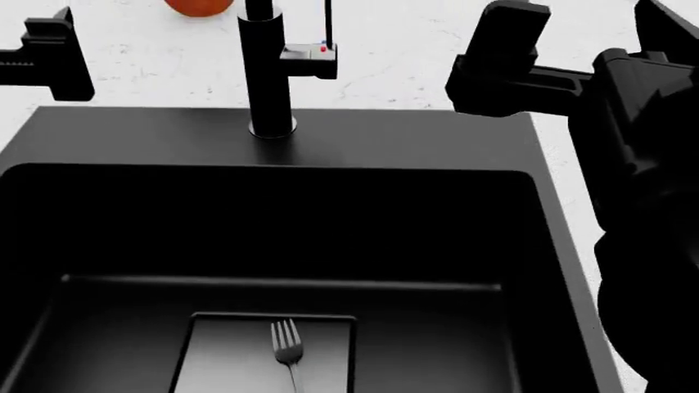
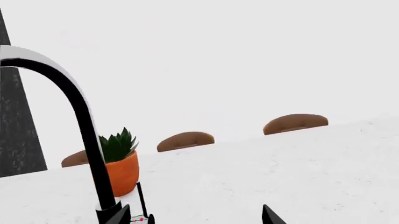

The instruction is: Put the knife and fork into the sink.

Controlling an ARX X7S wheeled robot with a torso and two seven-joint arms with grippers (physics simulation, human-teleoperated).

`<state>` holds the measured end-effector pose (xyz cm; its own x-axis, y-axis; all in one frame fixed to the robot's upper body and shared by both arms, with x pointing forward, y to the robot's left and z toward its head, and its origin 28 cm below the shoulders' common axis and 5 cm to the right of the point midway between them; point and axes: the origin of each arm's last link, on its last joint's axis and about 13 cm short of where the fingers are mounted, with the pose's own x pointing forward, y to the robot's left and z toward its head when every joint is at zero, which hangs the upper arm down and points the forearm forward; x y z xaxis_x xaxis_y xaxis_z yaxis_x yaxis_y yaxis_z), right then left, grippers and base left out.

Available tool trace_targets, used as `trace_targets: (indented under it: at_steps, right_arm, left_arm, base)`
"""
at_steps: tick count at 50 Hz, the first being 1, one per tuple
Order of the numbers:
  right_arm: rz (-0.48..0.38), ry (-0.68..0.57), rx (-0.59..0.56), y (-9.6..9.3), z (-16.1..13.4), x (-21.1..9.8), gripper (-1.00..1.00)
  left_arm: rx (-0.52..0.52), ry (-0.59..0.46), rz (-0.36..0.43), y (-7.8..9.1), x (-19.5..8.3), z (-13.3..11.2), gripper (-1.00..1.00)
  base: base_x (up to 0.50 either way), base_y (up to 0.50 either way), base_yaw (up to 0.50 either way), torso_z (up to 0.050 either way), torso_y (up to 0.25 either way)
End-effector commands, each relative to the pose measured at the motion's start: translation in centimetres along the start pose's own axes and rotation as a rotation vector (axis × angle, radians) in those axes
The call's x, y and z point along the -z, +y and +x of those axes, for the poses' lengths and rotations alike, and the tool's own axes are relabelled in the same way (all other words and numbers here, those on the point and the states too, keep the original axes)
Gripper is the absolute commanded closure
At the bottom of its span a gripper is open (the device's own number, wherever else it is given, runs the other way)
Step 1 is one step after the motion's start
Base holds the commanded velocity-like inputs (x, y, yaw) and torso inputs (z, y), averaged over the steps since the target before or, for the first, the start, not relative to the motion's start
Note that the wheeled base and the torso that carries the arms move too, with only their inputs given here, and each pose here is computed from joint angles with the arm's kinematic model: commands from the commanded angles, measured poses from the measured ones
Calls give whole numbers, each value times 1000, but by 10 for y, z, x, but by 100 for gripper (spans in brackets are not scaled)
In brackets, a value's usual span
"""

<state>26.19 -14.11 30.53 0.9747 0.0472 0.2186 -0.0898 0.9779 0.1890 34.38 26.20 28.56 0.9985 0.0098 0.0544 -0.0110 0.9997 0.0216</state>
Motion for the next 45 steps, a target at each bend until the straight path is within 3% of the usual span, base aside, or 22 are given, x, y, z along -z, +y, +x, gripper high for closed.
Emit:
trace_targets:
  at_steps: [1, 31, 40, 45]
  right_arm:
    - [-46, 35, 139, -13, -22, -13, -100]
    - [-101, 33, 530, -57, -77, -33, -100]
    - [-108, 118, 618, -63, -85, -29, -100]
    - [-68, 159, 694, -66, -92, -30, -100]
  left_arm:
    - [-1, 1, -17, 1, 2, 7, -100]
    - [8, 11, -20, 2, 7, 8, -100]
    - [4, 15, -10, 3, 8, 7, -100]
    - [7, 17, -8, 2, 9, 7, -100]
  base:
    - [0, 0, 0, 0, 0]
    - [0, 0, 0, 0, 0]
    - [0, 0, 0, 0, 0]
    - [0, 0, 0, 0, 0]
